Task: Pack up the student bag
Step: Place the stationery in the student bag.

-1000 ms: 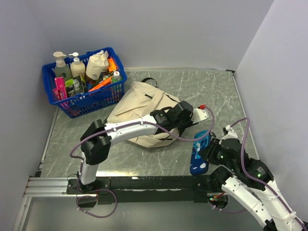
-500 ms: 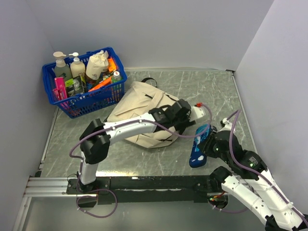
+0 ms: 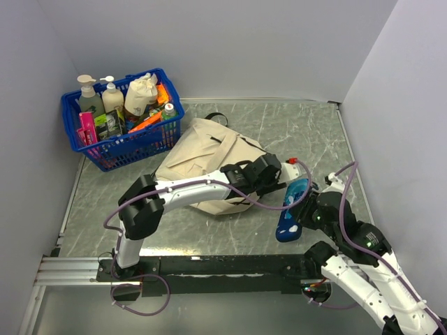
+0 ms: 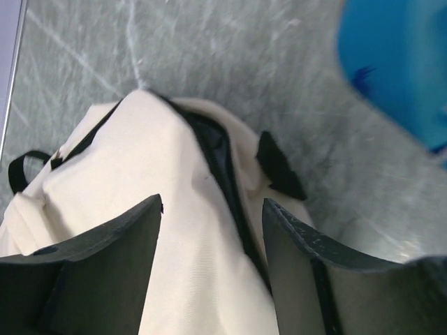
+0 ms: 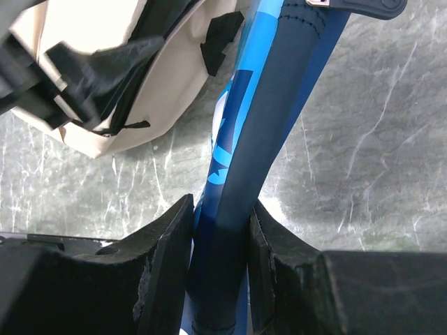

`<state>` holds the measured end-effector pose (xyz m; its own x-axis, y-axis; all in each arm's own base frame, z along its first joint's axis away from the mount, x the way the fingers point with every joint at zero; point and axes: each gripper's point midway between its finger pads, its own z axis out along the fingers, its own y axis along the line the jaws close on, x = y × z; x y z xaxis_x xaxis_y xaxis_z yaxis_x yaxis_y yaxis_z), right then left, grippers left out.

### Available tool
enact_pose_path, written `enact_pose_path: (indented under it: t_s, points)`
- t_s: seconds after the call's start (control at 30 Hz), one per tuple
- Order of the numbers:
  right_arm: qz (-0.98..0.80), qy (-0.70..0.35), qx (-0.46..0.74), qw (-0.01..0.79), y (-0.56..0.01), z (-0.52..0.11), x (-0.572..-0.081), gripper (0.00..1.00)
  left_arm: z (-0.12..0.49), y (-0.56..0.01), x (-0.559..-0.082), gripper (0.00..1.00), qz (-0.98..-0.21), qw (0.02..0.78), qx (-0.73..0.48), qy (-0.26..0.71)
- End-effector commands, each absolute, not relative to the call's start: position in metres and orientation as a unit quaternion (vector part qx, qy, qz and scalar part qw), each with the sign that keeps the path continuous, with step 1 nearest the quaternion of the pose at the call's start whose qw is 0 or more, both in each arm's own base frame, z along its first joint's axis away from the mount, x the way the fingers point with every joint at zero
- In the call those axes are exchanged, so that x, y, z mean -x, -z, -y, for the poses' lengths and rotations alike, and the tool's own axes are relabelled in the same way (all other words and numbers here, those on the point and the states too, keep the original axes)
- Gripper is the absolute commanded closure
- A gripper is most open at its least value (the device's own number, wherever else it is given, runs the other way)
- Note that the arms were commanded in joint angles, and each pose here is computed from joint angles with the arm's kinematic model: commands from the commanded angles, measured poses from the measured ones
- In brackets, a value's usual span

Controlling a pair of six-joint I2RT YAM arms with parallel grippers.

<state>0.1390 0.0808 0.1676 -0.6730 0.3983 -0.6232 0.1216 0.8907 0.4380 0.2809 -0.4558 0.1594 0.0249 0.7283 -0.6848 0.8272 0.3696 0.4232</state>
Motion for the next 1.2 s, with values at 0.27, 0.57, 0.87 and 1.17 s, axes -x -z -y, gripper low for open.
enact_pose_path:
  t_s: [0.27,0.57,0.87,1.17]
  points:
    - [-0.876,-0.19,-0.168,0.411,-0.18,-0.076,-0.148,0.92,0.412,-0.169,-0.344,0.61,-0.725,0.479,-0.495,-0.014]
    - [-0.866,-0.204,-0.165,0.426,-0.191,-0.089,-0.171,0.95,0.404,-0.21,-0.323,0.99,-0.732,0.486,-0.475,0.041]
    - [-0.854,-0.26,-0.15,0.425,-0.214,-0.126,-0.232,0.97,0.394,-0.259,-0.261,0.99,-0.713,0.447,-0.512,0.171]
    - [-0.828,-0.34,-0.165,0.414,-0.232,-0.165,-0.282,1.0,0.384,-0.255,-0.232,0.99,-0.706,0.414,-0.533,0.213]
